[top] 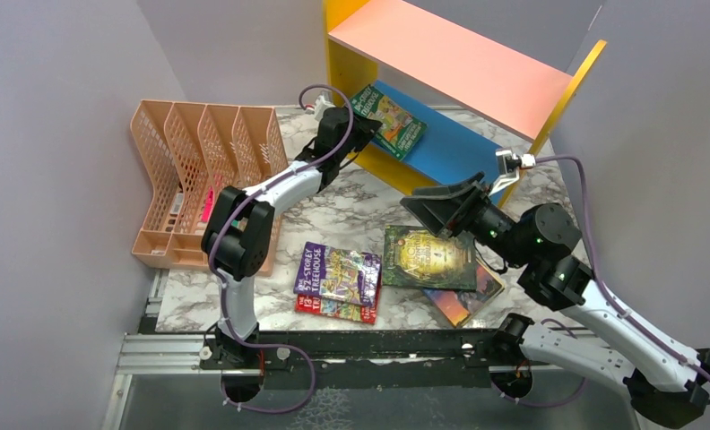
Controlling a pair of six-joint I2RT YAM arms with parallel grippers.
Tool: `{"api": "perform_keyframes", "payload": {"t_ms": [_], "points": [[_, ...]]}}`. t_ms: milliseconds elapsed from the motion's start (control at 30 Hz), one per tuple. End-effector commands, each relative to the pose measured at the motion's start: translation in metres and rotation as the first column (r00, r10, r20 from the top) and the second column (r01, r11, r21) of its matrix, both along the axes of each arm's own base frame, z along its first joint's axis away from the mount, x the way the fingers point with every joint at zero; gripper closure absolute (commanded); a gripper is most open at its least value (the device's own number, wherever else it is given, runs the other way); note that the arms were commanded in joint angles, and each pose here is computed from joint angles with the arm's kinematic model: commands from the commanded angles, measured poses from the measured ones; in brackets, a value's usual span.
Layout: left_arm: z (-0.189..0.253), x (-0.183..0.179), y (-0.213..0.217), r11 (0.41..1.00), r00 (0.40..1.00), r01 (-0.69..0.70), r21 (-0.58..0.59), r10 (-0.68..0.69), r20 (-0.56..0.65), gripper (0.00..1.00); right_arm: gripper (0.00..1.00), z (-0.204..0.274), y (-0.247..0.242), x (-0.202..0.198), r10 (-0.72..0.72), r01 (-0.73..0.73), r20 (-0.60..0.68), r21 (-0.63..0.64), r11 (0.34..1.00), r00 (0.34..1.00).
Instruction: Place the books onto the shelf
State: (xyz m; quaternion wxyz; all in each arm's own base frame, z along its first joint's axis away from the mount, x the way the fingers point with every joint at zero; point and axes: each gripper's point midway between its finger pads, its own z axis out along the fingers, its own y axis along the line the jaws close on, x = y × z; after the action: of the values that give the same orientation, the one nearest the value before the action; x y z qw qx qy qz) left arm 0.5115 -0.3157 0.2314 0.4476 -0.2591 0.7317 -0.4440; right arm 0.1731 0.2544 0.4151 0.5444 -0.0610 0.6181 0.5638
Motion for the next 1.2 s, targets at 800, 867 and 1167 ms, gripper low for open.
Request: {"api": "perform_keyframes", "payload": {"t_ms": [800,867,1167], "points": [[0.002,0.027,0.072,0.928,0.951,-0.283,0.24,0.304,-0.055,0.14,0.27,-0.021,0.004,-0.005,0.034,-0.037,-0.05,-0.057,0.998,0.998],[0.005,0.024,0.075,0.922,0.953,-0.276,0.271,0.299,-0.045,0.13,0.26,-0.025,0.001,-0.003,0.012,-0.017,-0.061,-0.074,0.997,0.998],[-0.008,0.022,0.064,0.933,0.974,-0.198,0.299,0.223,-0.05,0.15,0.26,-0.035,-0.002,0.001,-0.02,0.012,-0.087,-0.092,0.996,0.996]]}}
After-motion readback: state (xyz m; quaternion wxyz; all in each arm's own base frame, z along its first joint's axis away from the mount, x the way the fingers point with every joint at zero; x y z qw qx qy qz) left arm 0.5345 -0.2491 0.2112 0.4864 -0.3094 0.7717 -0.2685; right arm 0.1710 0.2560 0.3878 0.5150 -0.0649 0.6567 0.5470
